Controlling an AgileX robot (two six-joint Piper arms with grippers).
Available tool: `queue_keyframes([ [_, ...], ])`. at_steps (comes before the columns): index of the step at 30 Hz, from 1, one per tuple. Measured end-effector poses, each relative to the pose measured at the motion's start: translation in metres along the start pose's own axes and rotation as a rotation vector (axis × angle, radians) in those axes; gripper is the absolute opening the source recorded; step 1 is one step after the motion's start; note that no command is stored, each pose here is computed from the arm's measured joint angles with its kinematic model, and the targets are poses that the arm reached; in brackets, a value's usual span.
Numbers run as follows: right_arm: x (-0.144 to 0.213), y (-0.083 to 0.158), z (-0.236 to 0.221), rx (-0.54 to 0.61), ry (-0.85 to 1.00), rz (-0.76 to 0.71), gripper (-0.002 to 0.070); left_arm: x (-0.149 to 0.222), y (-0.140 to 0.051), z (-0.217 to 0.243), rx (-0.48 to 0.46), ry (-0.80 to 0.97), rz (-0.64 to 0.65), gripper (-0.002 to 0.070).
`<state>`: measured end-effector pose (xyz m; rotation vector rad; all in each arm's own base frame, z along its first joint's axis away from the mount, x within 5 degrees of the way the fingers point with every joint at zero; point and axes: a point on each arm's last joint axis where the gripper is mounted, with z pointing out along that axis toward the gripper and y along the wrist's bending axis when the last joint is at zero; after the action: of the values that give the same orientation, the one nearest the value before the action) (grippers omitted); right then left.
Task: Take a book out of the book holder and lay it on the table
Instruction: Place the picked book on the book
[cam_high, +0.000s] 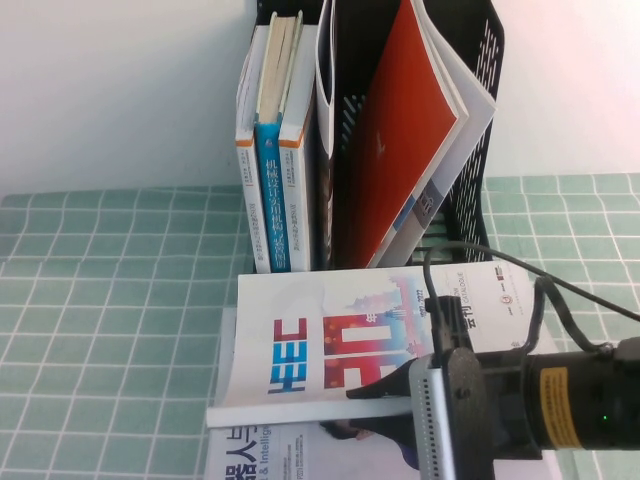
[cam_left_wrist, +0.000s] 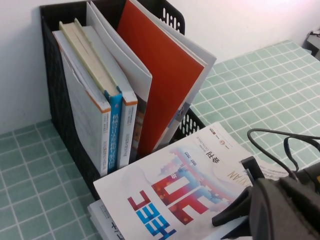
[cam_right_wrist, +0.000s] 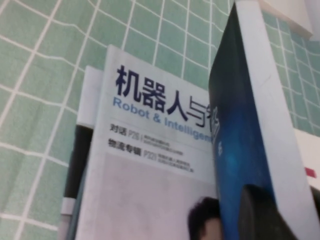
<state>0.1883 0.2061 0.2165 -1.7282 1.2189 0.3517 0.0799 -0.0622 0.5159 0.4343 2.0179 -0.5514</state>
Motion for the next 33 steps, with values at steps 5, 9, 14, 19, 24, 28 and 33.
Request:
queue_keyframes([
  [5, 0.007, 0.005, 0.011, -0.046, -0.007, 0.075, 0.013, 0.002, 0.001, 0.0, -0.006, 0.02, 0.0, -0.0001],
  [9, 0.01, 0.009, 0.016, -0.077, -0.009, 0.172, 0.0165, 0.002, 0.001, 0.0, -0.006, 0.02, 0.001, -0.0001],
  [14, 0.009, 0.018, 0.015, -0.178, -0.011, 0.294, 0.0349, 0.002, 0.001, 0.0, -0.007, 0.02, 0.016, -0.0001],
  [19, -0.003, 0.032, 0.008, -0.378, -0.076, 0.376, 0.0397, -0.002, 0.0, 0.0, 0.003, -0.018, 0.046, -0.0001],
  [24, -0.022, 0.033, -0.006, -0.453, -0.175, 0.352, 0.0363, -0.005, -0.002, 0.002, 0.018, -0.081, 0.074, -0.0003],
  [28, -0.045, 0.012, -0.024, -0.346, -0.218, 0.239, 0.0189, 0.005, 0.0, 0.008, 0.037, -0.161, 0.095, -0.0003],
  [33, -0.079, -0.03, -0.067, 0.015, -0.209, 0.078, 0.0026, 0.039, 0.009, 0.018, 0.051, -0.296, 0.13, -0.0003],
])
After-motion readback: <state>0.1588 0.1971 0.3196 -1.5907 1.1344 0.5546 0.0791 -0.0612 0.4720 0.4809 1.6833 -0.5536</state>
